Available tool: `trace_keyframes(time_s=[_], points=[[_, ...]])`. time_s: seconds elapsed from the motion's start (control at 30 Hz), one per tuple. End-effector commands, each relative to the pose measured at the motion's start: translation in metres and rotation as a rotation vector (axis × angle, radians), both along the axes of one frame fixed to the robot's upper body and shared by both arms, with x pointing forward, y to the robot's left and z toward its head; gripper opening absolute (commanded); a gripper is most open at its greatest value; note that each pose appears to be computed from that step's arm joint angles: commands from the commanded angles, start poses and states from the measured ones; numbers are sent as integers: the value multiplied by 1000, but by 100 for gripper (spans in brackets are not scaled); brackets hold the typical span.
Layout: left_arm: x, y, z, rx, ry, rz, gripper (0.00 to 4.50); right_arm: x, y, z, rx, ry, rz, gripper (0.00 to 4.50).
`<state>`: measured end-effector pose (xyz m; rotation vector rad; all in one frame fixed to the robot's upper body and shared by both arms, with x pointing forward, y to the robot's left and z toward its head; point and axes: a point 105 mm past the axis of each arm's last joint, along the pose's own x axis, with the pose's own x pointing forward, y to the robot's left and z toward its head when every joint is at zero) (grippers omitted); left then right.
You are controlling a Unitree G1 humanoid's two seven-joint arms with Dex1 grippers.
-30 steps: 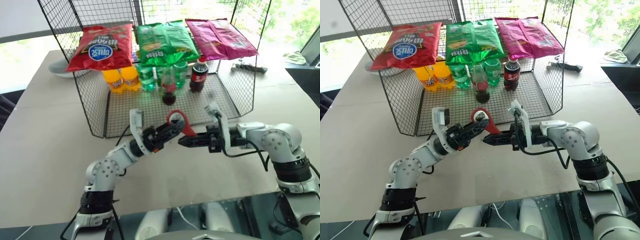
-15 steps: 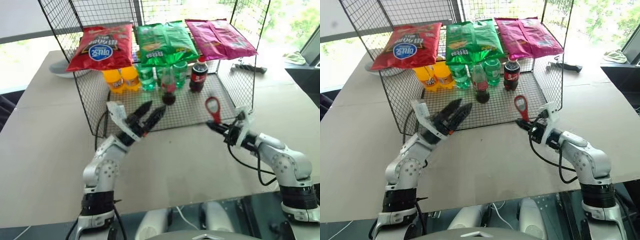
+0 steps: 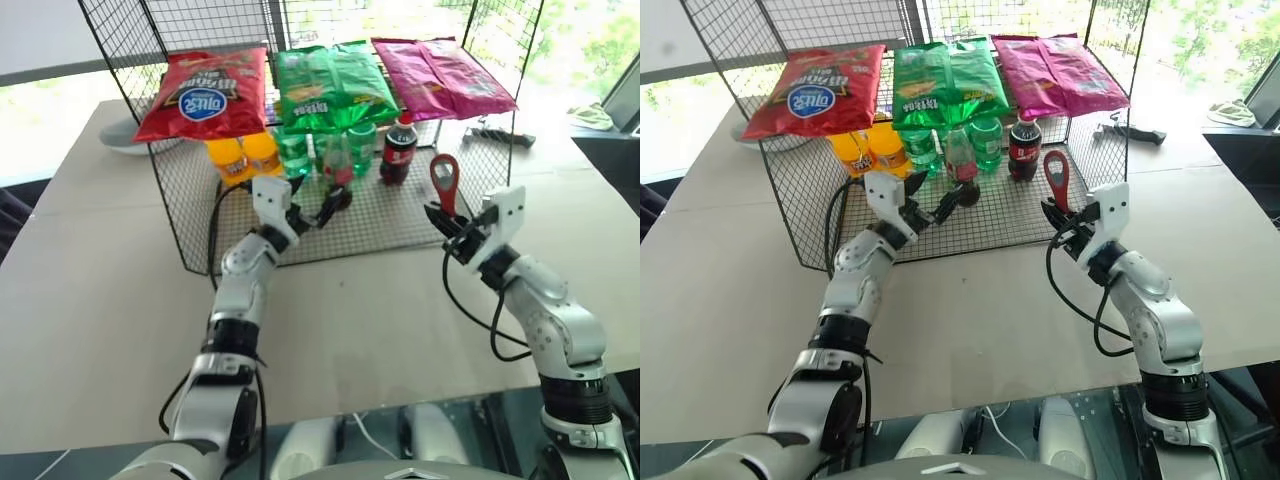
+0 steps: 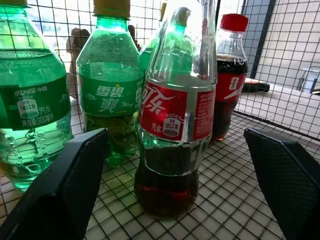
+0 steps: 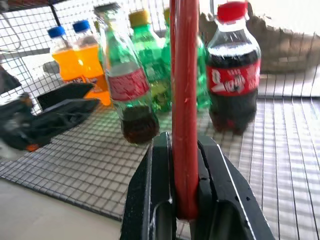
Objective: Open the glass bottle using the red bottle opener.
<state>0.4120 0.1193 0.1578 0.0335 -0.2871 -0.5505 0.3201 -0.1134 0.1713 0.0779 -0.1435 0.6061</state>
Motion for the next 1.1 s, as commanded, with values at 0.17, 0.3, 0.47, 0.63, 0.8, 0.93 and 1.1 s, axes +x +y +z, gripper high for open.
trace_keyframes(time_s=[0.17, 0.3, 0.47, 0.63, 0.8, 0.93, 1.1], points=[[20, -24, 16, 31, -55, -28, 448, -11, 6, 6, -30, -79, -35, 0], [30, -34, 20, 44, -31, -15, 448, -12, 10, 5, -23, -82, -33, 0], [37, -36, 27, 41, -31, 4, 348, -12, 9, 5, -21, -84, -44, 0], [37, -36, 27, 55, -33, 4, 259, -10, 8, 5, -20, -87, -47, 0], [30, -39, 31, 58, -72, -52, 259, -8, 7, 6, -18, -89, -47, 0], [8, -46, 36, 48, -108, -210, 259, -7, 4, 7, -21, -95, -56, 0], [-31, -49, 33, 75, -92, -369, 259, -3, -6, 11, -32, -109, -85, 0]])
